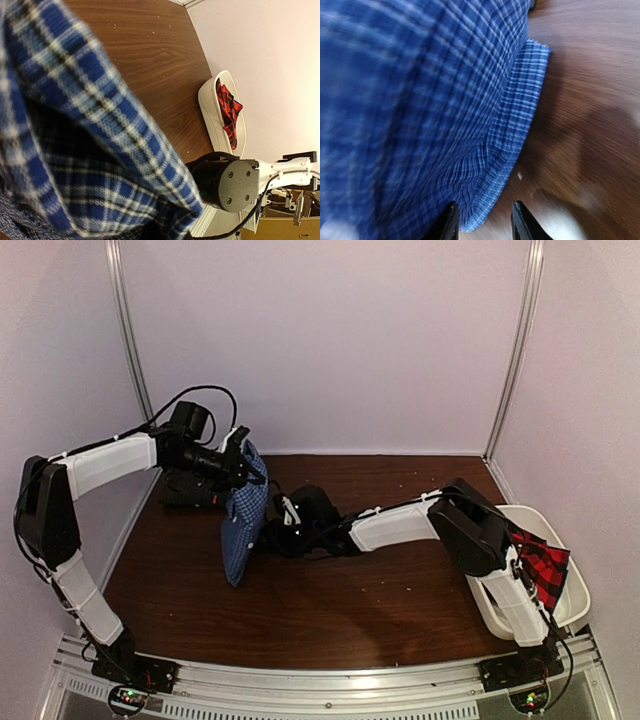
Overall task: Fold and stack the long sleeve shirts
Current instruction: Turn over the square-folded shirt at the center of the board, then move the square-folded shirt to the center of the board.
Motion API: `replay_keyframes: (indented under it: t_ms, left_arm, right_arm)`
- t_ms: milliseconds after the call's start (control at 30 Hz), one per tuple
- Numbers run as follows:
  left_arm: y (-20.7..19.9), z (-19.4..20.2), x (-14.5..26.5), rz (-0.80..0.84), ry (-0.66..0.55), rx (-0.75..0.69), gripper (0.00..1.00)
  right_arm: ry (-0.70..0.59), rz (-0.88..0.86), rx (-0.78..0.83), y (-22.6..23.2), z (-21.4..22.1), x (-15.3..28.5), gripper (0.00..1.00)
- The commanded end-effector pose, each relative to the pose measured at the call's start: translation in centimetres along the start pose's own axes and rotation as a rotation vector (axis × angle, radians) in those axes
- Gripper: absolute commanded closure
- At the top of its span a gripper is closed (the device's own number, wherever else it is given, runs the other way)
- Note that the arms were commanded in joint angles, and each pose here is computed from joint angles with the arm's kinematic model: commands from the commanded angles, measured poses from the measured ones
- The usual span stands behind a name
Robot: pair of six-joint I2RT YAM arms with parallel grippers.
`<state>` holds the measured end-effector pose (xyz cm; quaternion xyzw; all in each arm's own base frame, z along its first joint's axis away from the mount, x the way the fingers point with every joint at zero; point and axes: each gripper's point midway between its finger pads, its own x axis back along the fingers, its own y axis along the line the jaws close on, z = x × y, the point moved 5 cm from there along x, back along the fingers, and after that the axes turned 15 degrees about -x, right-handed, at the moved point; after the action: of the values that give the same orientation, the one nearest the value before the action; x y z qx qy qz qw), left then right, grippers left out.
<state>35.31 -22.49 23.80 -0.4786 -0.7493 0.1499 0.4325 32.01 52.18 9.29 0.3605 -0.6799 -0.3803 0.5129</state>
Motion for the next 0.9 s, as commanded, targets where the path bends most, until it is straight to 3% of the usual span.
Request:
replay_keyframes:
  t_ms: [0,200,300,400,500,567,733,867]
  left_arm:
    - [-1.2,-2.2,-0.4,0.050,-0.060,-0.080,1.00]
    - [-2.0,-2.2,-3.0,0.062,-0.021,-0.094,1.00]
    - [-3.3,-2.2,-6.7,0.076,0.012,-0.105,1.00]
    - [-4.0,-2.4,-12.0,0.046,0.047,-0.094,0.82]
    - [-6.0,-3.7,-15.6,0.058,0.021,-0.106,0.49]
    - [-7.2,-4.8,-16.1,0.065,-0.018,-0.118,0.36]
    - [-6.6,-6.2,-14.3,-0.010,-0.065,-0.130,0.31]
    - [-3.9,-4.9,-11.8,-0.104,-0.070,-0.094,0.31]
  right_arm:
    - [-0.085,-0.113,0.121,5.8,-2.2,5.7,0.61]
    - [-0.214,-0.043,0.195,6.5,-3.5,13.6,0.55]
    - [-0.307,0.034,0.218,5.8,-4.6,18.1,0.53]
    - [-0.369,0.096,0.190,3.9,-6.1,22.2,0.51]
    - [-0.410,0.134,0.171,2.5,-6.7,25.3,0.48]
    - [-0.418,0.175,0.179,2.0,-6.7,26.3,0.44]
    - [-0.407,0.239,0.194,0.8,-6.2,26.7,0.37]
    - [-0.362,0.285,0.188,-1.0,-5.7,25.7,0.37]
